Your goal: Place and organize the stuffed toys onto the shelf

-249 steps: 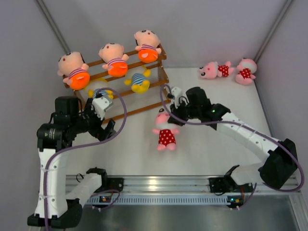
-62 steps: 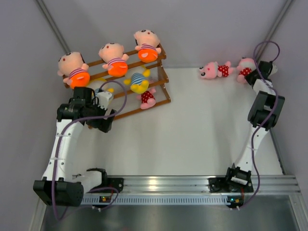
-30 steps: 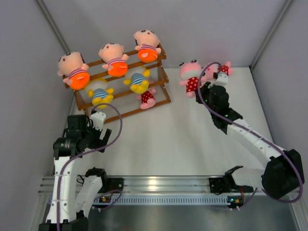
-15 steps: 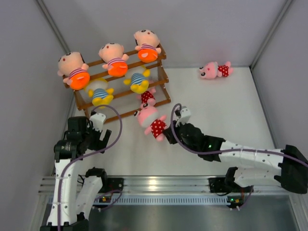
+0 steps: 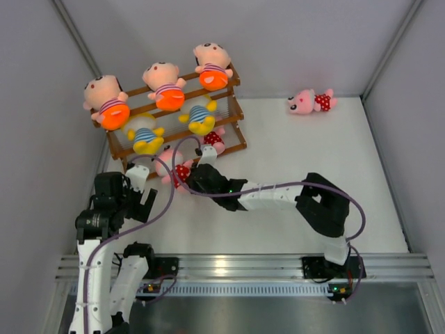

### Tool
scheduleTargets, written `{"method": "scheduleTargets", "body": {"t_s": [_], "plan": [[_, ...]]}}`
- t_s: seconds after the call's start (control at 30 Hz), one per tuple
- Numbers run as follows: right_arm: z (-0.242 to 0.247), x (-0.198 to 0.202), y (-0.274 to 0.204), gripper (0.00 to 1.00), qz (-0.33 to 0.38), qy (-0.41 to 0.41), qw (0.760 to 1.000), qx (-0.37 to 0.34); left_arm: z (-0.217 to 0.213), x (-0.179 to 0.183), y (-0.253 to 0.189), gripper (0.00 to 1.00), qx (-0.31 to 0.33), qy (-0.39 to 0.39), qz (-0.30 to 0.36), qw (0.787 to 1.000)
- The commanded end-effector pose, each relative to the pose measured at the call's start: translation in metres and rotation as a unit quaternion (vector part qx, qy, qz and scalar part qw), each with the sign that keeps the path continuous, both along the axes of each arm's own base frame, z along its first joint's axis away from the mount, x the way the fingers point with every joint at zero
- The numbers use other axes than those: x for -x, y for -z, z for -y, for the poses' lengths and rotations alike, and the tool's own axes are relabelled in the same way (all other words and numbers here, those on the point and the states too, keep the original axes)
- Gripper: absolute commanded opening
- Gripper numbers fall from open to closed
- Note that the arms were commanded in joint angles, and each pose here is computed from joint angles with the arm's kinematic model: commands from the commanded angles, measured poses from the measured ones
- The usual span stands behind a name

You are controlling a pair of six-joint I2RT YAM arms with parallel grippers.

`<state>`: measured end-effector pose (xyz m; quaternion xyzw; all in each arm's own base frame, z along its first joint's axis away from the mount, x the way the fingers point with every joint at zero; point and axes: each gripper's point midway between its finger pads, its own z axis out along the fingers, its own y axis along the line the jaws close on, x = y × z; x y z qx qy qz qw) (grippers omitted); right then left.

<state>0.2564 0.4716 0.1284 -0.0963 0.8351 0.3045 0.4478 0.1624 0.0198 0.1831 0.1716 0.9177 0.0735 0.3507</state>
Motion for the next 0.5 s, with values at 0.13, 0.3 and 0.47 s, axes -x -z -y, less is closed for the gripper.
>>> {"method": "scheduleTargets", "body": {"t_s": [0.13, 0.3, 0.47], "plan": [[-0.028, -0.094, -0.01, 0.0, 0.004, 0.093, 0.991, -0.1, -0.01, -0.009, -0.023, 0.98, -0.031, -0.008, 0.038, 0.999], [-0.042, -0.122, -0.005, 0.0, 0.001, 0.102, 0.985, -0.138, -0.006, -0.01, -0.02, 0.98, -0.023, 0.001, 0.031, 0.999], [-0.042, -0.138, 0.005, 0.0, 0.004, 0.119, 0.982, -0.143, -0.006, -0.01, -0.014, 0.98, -0.025, 0.002, 0.02, 0.999]]}}
